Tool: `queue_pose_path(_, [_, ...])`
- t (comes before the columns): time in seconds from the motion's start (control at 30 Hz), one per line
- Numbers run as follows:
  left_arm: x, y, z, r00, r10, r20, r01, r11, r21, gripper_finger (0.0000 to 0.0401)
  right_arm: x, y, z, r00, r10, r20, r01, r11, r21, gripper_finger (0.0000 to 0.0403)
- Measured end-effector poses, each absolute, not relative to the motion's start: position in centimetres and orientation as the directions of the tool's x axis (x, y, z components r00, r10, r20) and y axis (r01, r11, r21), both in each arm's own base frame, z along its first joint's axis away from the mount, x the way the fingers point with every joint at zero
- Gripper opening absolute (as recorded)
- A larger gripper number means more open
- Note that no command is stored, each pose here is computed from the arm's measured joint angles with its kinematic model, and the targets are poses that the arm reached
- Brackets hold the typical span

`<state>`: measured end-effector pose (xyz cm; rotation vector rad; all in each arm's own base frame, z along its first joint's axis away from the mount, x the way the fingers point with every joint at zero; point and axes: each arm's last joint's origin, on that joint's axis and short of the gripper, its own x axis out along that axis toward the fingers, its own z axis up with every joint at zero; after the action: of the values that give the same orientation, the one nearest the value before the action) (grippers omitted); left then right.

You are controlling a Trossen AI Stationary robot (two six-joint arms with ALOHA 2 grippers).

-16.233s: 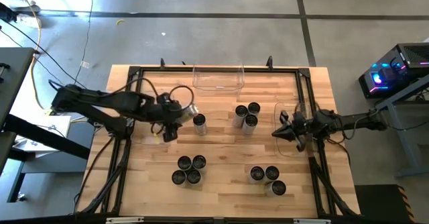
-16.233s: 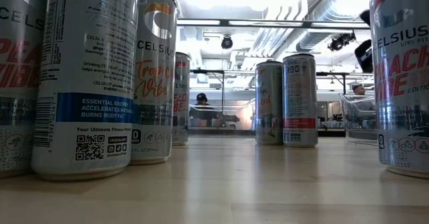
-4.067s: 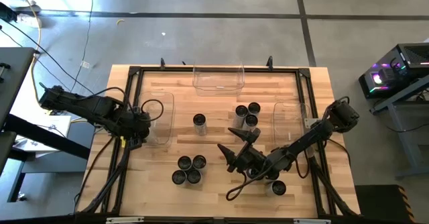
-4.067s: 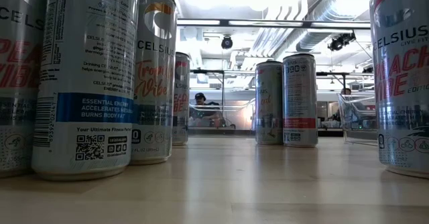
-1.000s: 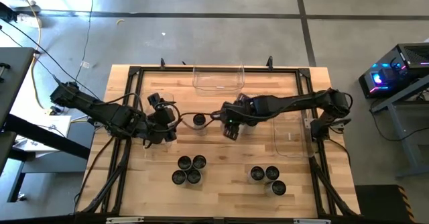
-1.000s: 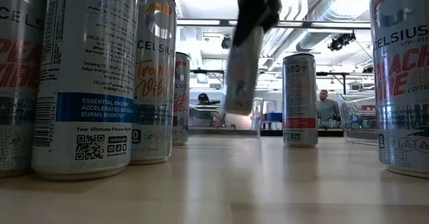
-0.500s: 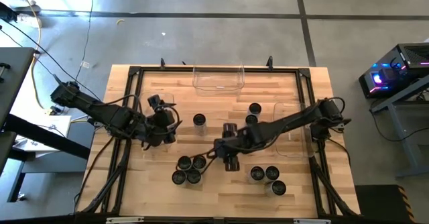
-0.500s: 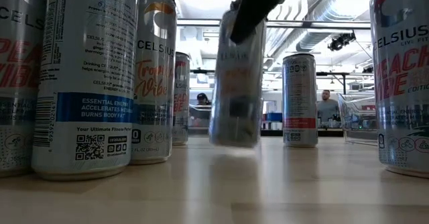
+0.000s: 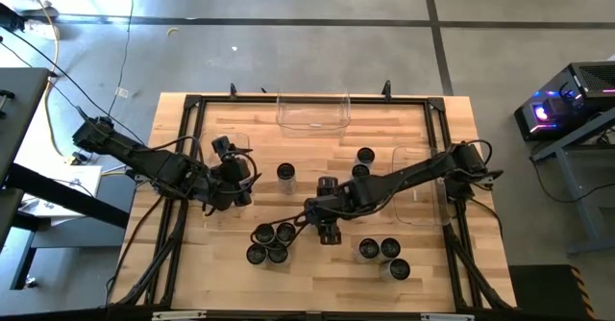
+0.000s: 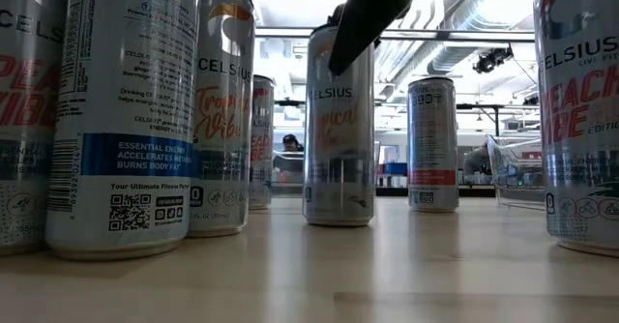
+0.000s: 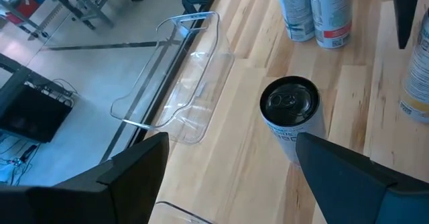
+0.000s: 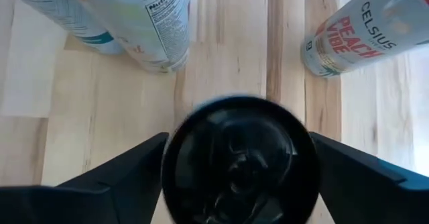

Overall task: Sort soda cans
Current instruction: Put the white-yellow soda can into the left transparent bin

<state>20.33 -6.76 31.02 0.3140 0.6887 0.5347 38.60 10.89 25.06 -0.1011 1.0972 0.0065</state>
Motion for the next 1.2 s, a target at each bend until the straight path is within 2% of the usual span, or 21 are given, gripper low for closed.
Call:
queue_pose_path(0.13, [20.3, -6.8, 31.0, 0.647, 0.562, -0.516, -0.361, 0.821, 0.442, 0.0321, 38.6, 11.1, 25.7, 0.475, -0.073, -0.877, -0.068, 0.99, -0.12, 0.0339])
queue_pose_path(0.27, [20.3, -6.8, 31.0, 0.649, 0.559, -0.515, -0.348, 0.821, 0.453, 0.0321, 38.4, 12.2, 28.2, 0.515, -0.103, -0.851, -0.1, 0.979, -0.179, 0.034])
queue_pose_path(0.43, [20.9, -8.0, 31.4, 0.71, 0.512, -0.483, -0.306, 0.843, 0.443, 0.0321, 37.0, 14.4, 31.1, 0.551, -0.214, -0.807, -0.126, 0.934, -0.334, 0.0341])
queue_pose_path(0.53, [21.9, -9.2, 31.6, 0.778, 0.417, -0.47, -0.221, 0.882, 0.417, 0.0321, 34.8, 15.4, 32.1, 0.578, -0.313, -0.754, -0.075, 0.899, -0.431, 0.0341])
queue_pose_path(0.67, [23.9, -10.8, 31.5, 0.858, 0.209, -0.468, -0.034, 0.934, 0.356, 0.0321, 30.9, 16.3, 32.1, 0.616, -0.441, -0.653, 0.097, 0.865, -0.493, 0.0341])
queue_pose_path(0.8, [26.5, -12.1, 30.7, 0.899, 0.045, -0.436, 0.126, 0.926, 0.357, 0.0321, 27.7, 16.8, 31.1, 0.657, -0.474, -0.586, 0.244, 0.869, -0.43, 0.0342])
queue_pose_path(0.93, [29.7, -12.4, 29.2, 0.921, -0.05, -0.387, 0.19, 0.924, 0.333, 0.0321, 25.8, 17.0, 29.7, 0.698, -0.466, -0.543, 0.332, 0.883, -0.331, 0.0342])
queue_pose_path(1.03, [32.3, -11.7, 27.9, 0.917, -0.032, -0.397, 0.163, 0.94, 0.299, 0.0321, 25.1, 17.1, 28.7, 0.72, -0.49, -0.492, 0.389, 0.871, -0.299, 0.0342])
queue_pose_path(1.2, [35.6, -9.4, 26.7, 0.838, -0.029, -0.545, 0.181, 0.957, 0.227, 0.0321, 24.9, 17.3, 28.3, 0.738, -0.541, -0.403, 0.448, 0.84, -0.307, 0.0342])
